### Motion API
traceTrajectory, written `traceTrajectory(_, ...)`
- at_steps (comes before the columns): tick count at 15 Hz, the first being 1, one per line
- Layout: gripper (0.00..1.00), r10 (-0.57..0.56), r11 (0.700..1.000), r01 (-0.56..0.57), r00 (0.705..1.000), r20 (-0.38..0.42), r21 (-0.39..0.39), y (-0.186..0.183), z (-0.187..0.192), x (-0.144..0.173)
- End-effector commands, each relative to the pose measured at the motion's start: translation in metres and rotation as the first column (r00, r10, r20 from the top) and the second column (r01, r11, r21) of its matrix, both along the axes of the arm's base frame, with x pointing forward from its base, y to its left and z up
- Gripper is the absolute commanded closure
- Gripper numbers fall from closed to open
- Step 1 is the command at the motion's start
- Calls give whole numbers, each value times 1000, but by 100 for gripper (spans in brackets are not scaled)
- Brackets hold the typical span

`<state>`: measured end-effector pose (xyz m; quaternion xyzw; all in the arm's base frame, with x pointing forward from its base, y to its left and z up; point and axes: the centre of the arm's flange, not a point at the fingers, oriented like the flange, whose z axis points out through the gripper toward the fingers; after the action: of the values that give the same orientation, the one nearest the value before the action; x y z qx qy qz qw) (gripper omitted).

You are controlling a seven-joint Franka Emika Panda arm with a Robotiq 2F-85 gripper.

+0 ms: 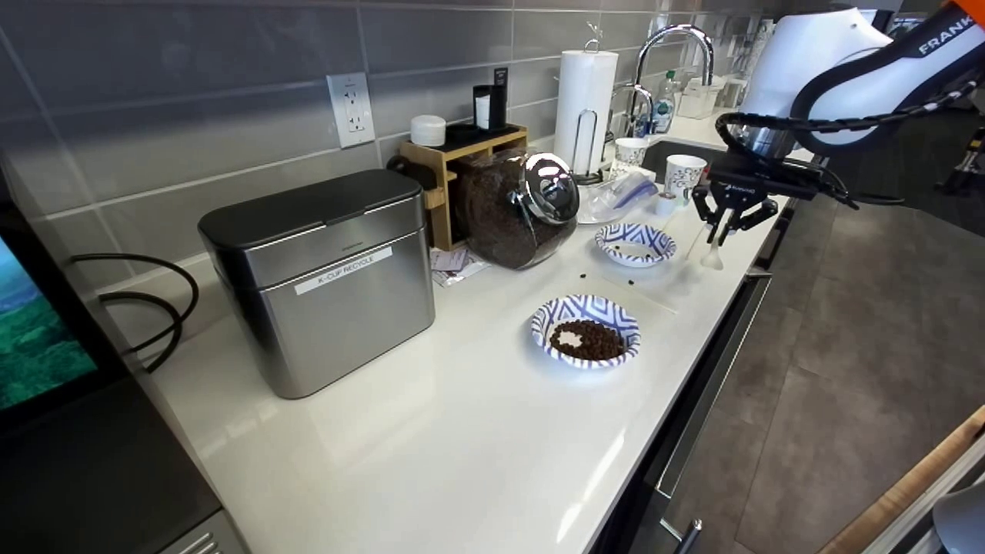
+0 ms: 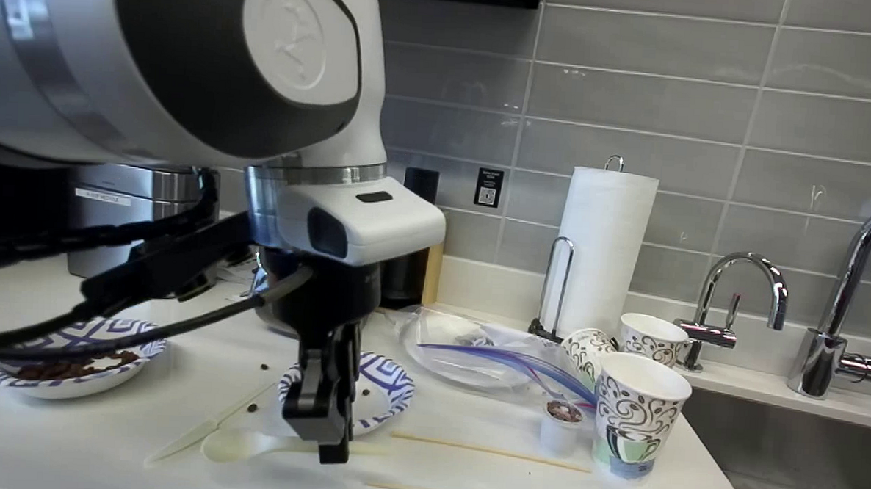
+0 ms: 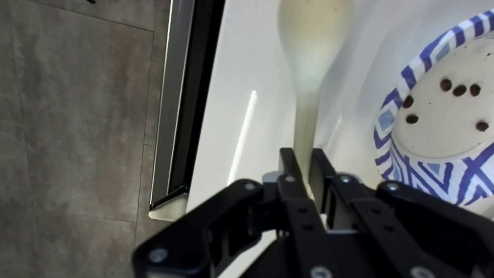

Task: Use the plastic spoon to put some of the contents of the plate on the left to the plate on the right

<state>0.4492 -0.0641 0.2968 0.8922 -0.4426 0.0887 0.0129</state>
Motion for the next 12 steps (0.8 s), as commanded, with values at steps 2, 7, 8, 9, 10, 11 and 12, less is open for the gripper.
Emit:
traceTrajectory(2,97,-33,999,33,999,2,18,4,-32,-3)
traceTrajectory(7,97,-62,998,62,998,-8,24,6,-44,-6)
traceTrajectory(8,97,-65,998,65,998,-12,23,6,-46,-6)
traceTrajectory(9,97,-69,997,69,997,-16,25,6,-48,-6)
traceTrajectory(10,97,-74,997,75,997,-19,29,7,-50,-6)
traceTrajectory(11,97,-78,996,79,997,-22,29,8,-51,-6)
traceTrajectory(12,97,-80,996,81,996,-25,30,8,-53,-6)
